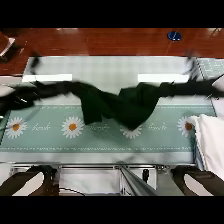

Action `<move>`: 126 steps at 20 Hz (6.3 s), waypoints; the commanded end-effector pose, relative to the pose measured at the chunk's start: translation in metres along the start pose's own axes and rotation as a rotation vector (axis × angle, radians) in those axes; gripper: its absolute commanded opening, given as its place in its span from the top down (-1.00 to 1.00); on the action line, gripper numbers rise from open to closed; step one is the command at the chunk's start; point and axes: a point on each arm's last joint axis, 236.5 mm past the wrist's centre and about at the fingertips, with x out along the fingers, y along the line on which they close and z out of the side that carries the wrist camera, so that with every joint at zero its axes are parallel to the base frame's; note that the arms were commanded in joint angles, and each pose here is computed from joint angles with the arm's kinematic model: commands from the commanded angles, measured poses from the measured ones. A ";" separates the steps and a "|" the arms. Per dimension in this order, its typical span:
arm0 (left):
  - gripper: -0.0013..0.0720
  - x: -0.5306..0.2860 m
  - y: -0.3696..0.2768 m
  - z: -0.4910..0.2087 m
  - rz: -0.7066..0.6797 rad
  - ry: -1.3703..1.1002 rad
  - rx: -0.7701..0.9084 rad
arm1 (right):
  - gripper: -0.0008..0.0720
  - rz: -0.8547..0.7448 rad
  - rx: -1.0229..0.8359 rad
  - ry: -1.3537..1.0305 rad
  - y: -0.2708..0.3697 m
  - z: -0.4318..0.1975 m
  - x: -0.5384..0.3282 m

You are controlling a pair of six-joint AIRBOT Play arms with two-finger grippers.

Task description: Fold the shirts.

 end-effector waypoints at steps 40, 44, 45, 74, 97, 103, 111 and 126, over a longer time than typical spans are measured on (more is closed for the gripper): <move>0.42 -0.015 0.185 -0.041 0.678 0.107 -0.110 | -0.05 -0.154 0.341 0.166 -0.155 0.026 0.109; -0.43 -0.061 0.194 -0.050 0.742 0.259 -0.105 | -0.15 -0.201 0.329 0.204 -0.191 0.028 0.053; -0.43 -0.084 0.198 -0.048 0.774 0.281 -0.121 | -0.15 -0.265 0.330 0.213 -0.211 0.022 0.027; 0.31 -0.053 0.254 -0.118 0.568 0.222 -0.287 | -0.14 -0.088 0.690 0.212 -0.180 -0.178 0.012; 0.92 -0.039 0.219 -0.100 0.443 0.271 -0.271 | 0.51 -0.078 0.621 0.311 -0.151 -0.157 0.091; 0.92 -0.040 0.127 0.014 0.255 0.044 -0.157 | 0.92 0.062 0.288 0.169 -0.077 -0.025 0.036; 0.92 -0.158 -0.175 0.179 0.101 -0.480 0.454 | 0.92 -0.013 -0.350 -0.597 0.127 0.150 -0.257; 0.92 -0.350 -0.267 0.054 1.011 -0.735 0.804 | 0.92 -0.487 -0.343 -0.712 0.113 -0.003 -0.394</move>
